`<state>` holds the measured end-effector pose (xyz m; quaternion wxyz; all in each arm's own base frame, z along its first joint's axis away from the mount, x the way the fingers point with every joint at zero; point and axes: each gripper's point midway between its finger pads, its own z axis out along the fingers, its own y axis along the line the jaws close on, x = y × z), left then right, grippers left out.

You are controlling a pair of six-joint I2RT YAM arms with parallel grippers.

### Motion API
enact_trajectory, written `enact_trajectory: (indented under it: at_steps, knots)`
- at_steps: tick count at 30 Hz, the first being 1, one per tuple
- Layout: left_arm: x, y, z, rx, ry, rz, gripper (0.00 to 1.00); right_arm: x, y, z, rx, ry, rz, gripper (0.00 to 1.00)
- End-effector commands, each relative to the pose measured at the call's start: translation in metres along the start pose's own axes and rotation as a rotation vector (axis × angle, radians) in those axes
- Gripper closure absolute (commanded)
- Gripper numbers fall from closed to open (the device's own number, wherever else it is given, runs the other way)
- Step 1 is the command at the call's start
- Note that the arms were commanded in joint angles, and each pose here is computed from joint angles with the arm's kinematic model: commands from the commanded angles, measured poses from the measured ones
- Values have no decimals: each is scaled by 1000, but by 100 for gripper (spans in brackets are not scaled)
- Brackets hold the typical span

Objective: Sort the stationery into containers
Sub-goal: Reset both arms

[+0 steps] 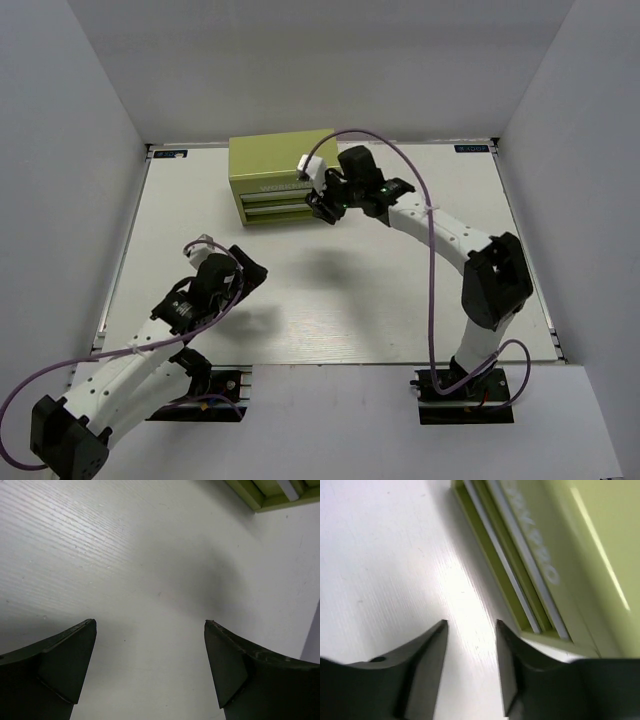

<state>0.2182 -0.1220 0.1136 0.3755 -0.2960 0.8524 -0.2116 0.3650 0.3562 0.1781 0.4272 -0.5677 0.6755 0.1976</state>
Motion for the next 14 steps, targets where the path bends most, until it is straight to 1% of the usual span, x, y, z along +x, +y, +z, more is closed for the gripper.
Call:
enact_trajectory:
  at_steps: [1, 2, 4, 5, 7, 8, 9, 10, 11, 12, 13, 14]
  knots:
    - [-15, -34, -2, 93, -18, 112, 1, 14, -4, -25, 13, 38, 216, 49]
    - [-16, -35, -2, 91, -17, 138, 1, 21, -7, -29, 29, 58, 247, 45]
    - [-18, -49, 0, 122, -7, 176, 1, 20, -17, -43, 92, 51, 281, 44]
    - [-14, -51, 1, 134, 6, 231, 1, 28, -20, -51, 121, 59, 311, 42]
    - [-19, -64, 2, 171, -9, 252, 1, 14, -28, -70, 169, -7, 303, 35]
    - [-13, -67, 4, 183, 10, 284, 1, 30, -24, -69, 178, 4, 327, 25]
    - [-11, -71, 3, 206, 21, 291, 1, 27, -29, -74, 206, -29, 333, 16]
    - [-10, -75, 5, 221, 24, 289, 1, 10, -32, -90, 240, -96, 302, 16]
    - [-12, -77, 5, 230, 17, 296, 1, 21, -31, -91, 256, -87, 313, 14]
    - [-8, -81, 5, 246, 36, 297, 1, 29, -30, -93, 276, -80, 338, 10]
    - [-9, -83, 5, 254, 31, 295, 1, 24, -29, -100, 294, -109, 341, 10]
    - [-8, -86, 4, 269, 37, 294, 1, 27, -33, -103, 326, -107, 377, 10]
